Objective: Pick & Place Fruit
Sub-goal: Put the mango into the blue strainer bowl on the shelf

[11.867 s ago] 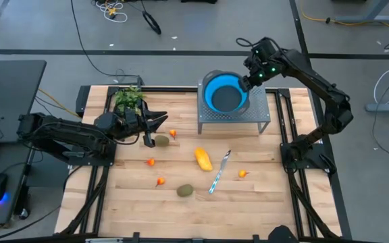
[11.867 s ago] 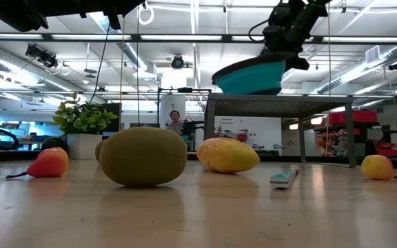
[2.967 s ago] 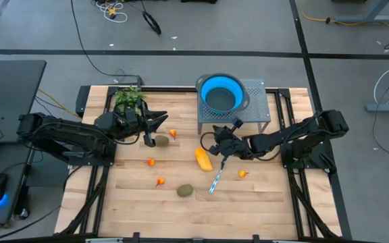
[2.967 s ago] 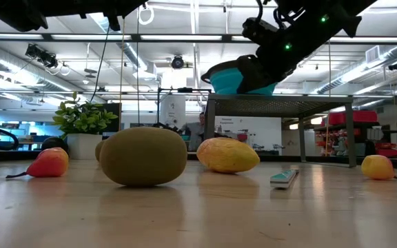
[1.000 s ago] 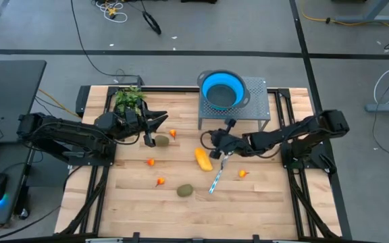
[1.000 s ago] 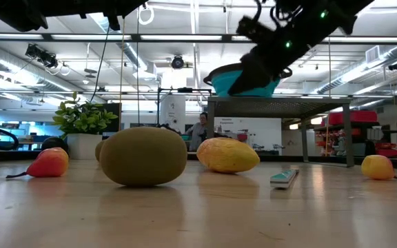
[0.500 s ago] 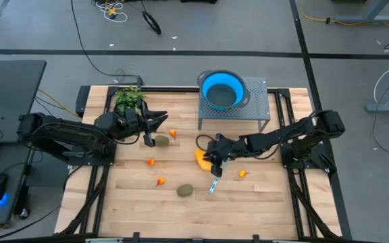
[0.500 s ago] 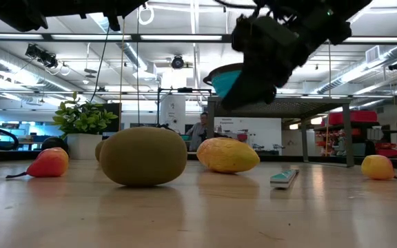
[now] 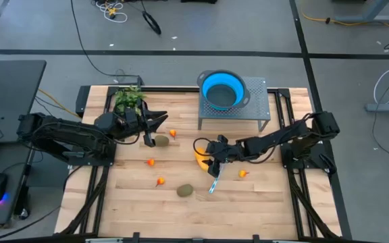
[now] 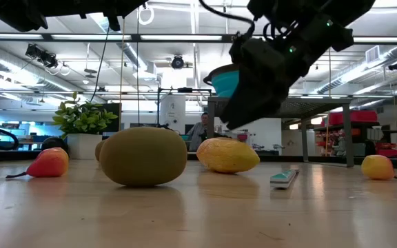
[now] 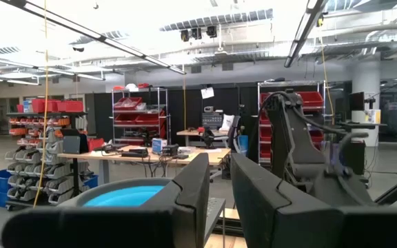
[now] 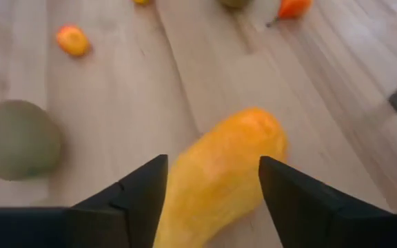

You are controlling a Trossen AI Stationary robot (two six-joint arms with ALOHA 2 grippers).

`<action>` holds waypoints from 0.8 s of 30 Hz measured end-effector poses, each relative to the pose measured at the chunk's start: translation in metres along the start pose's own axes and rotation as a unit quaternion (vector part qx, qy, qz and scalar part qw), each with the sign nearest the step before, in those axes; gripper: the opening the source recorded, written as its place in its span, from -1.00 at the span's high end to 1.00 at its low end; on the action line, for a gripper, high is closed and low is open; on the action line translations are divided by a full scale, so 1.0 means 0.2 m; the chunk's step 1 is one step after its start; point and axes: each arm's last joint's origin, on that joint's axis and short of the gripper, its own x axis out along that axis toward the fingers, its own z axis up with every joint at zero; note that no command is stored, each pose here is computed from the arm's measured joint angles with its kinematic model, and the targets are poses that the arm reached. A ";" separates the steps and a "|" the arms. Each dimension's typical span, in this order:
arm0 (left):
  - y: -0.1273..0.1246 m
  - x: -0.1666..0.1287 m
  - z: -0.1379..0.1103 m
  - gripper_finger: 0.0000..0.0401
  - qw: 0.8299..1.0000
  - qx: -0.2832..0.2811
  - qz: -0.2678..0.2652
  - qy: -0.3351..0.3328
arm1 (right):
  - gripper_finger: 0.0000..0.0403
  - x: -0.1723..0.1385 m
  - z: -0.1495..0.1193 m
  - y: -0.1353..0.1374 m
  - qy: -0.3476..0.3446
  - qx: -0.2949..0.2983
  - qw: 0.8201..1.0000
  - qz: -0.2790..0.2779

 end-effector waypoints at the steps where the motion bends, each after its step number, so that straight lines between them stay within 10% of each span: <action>1: 0.00 0.00 0.00 0.65 1.000 0.000 0.000 0.000 | -0.23 0.02 -0.01 0.01 0.001 0.001 1.000 0.001; 15: 0.00 0.00 0.00 0.65 1.000 0.006 0.000 0.000 | -0.29 0.10 -0.06 0.02 0.005 0.012 1.000 0.001; 24: 0.00 0.00 0.00 0.65 1.000 0.003 0.000 0.000 | -0.29 0.14 -0.08 0.03 0.006 -0.102 0.995 0.001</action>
